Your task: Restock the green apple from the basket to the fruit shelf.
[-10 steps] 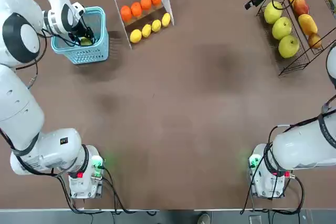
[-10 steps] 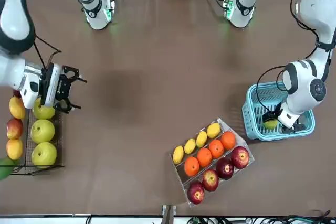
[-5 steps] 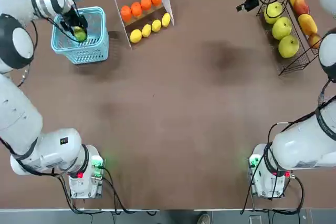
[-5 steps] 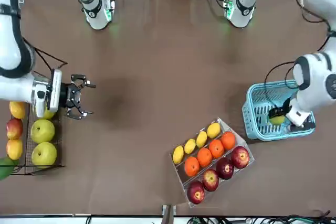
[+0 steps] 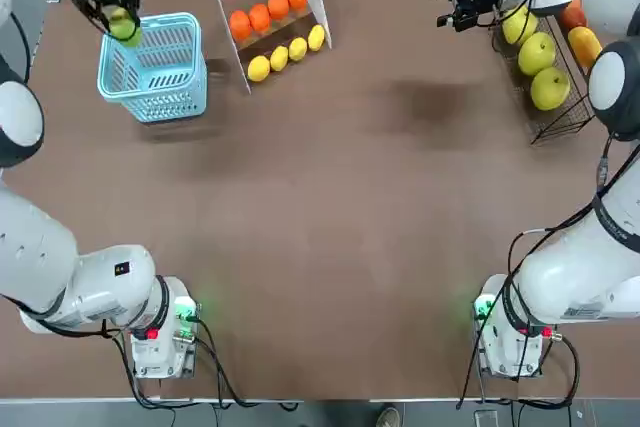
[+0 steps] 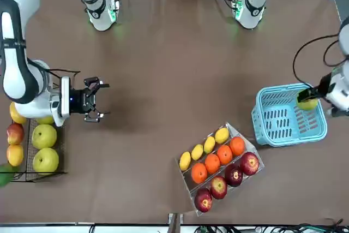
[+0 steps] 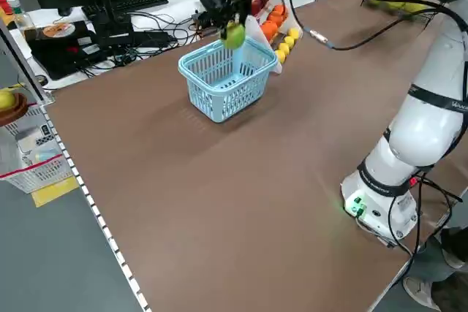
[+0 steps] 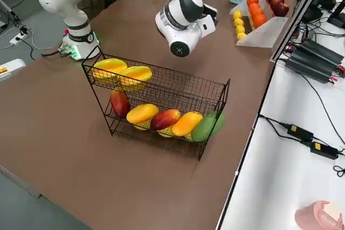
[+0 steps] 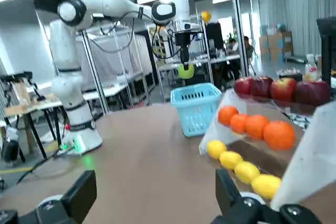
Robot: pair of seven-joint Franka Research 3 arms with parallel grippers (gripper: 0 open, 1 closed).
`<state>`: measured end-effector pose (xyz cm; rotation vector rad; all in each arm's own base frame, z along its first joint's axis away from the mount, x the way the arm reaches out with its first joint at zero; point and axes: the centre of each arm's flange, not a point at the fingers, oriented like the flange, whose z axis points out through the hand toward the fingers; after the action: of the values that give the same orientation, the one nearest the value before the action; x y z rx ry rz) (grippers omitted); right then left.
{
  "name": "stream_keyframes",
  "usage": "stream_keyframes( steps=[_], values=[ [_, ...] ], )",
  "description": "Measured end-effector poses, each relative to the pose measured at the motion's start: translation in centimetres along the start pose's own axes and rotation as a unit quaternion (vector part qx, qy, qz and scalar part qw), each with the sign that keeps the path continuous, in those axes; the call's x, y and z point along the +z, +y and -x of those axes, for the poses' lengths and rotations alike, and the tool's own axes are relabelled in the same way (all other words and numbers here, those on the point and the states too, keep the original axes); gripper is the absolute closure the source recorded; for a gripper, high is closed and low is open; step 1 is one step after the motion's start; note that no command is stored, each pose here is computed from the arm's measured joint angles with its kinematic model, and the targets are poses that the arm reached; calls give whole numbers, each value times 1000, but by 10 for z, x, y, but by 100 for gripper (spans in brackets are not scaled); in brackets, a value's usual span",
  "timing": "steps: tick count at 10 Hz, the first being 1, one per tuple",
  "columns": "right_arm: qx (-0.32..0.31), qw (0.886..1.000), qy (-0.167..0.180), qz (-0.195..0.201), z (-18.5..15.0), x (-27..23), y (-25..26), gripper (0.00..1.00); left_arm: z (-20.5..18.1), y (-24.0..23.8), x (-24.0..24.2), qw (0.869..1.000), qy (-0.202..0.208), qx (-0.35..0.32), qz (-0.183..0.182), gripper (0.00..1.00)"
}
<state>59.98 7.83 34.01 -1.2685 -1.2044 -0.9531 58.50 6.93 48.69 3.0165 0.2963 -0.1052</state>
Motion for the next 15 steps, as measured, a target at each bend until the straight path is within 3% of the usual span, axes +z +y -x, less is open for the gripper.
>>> stream_keyframes(
  steps=[2,5,8,12,15],
  values=[
    [-9,1000,23,-4,5,5,-1,0,7,53,-12,996,-5,-39,82,13],
    [-10,995,94,-14,33,50,6,0,20,160,-21,984,-14,-89,153,13],
    [-12,994,108,-10,29,72,10,2,36,258,-16,967,8,-117,227,13],
    [-13,990,141,-9,19,108,11,2,72,396,27,948,-28,-135,285,13],
    [9,986,166,-4,43,170,11,2,119,495,69,936,-19,-140,323,13]
  ],
)
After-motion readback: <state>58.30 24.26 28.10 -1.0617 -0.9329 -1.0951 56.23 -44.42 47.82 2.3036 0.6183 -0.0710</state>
